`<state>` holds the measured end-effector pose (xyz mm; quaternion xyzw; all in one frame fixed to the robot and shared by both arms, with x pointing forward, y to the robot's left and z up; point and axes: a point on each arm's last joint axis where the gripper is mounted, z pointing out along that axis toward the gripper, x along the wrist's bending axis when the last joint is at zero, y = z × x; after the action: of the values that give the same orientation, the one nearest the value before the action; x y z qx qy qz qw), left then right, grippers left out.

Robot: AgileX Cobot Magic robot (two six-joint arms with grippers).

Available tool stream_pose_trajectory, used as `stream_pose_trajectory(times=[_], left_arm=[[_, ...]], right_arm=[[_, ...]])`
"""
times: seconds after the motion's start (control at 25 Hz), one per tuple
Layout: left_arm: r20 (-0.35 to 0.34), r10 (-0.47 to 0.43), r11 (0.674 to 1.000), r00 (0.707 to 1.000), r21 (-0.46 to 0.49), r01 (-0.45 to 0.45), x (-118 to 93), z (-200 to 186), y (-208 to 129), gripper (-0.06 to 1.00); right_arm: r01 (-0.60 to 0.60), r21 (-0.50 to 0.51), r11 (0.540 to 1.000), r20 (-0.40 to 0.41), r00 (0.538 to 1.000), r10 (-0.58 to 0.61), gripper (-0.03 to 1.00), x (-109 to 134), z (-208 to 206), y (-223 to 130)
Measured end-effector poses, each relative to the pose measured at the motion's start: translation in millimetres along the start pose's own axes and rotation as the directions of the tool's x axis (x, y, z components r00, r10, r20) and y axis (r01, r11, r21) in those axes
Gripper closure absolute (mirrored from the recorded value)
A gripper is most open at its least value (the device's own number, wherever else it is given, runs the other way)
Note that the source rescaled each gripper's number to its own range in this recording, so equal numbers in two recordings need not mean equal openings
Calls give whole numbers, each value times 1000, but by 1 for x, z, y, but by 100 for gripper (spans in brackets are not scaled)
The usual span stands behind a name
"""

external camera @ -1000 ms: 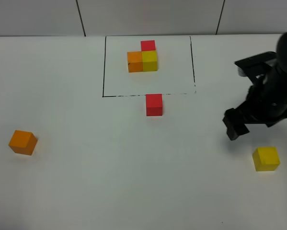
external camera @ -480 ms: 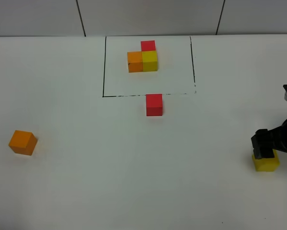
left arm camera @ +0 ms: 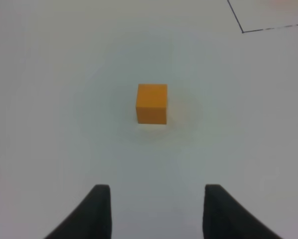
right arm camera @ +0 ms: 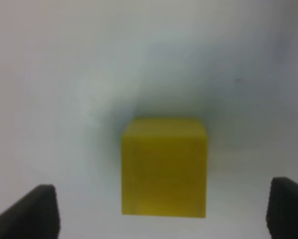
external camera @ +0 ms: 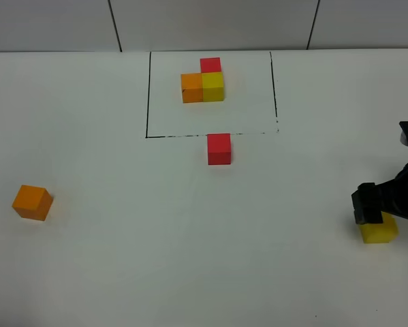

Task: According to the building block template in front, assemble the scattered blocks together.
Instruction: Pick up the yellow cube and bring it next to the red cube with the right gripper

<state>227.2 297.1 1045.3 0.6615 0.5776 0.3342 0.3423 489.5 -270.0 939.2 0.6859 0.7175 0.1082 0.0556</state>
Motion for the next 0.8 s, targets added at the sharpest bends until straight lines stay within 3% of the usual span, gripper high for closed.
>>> stream_pose_trajectory(times=[0.2,0.8], left_arm=[[0,0,1000,1000,0,0,0,0,0,94],[0,0,1000,1000,0,0,0,0,0,94]], right_arm=[[9,60,998,-2,1000,-9,26,-1,17,-1],[20,116,993,1,1000,-21,26,-2,44,-2]])
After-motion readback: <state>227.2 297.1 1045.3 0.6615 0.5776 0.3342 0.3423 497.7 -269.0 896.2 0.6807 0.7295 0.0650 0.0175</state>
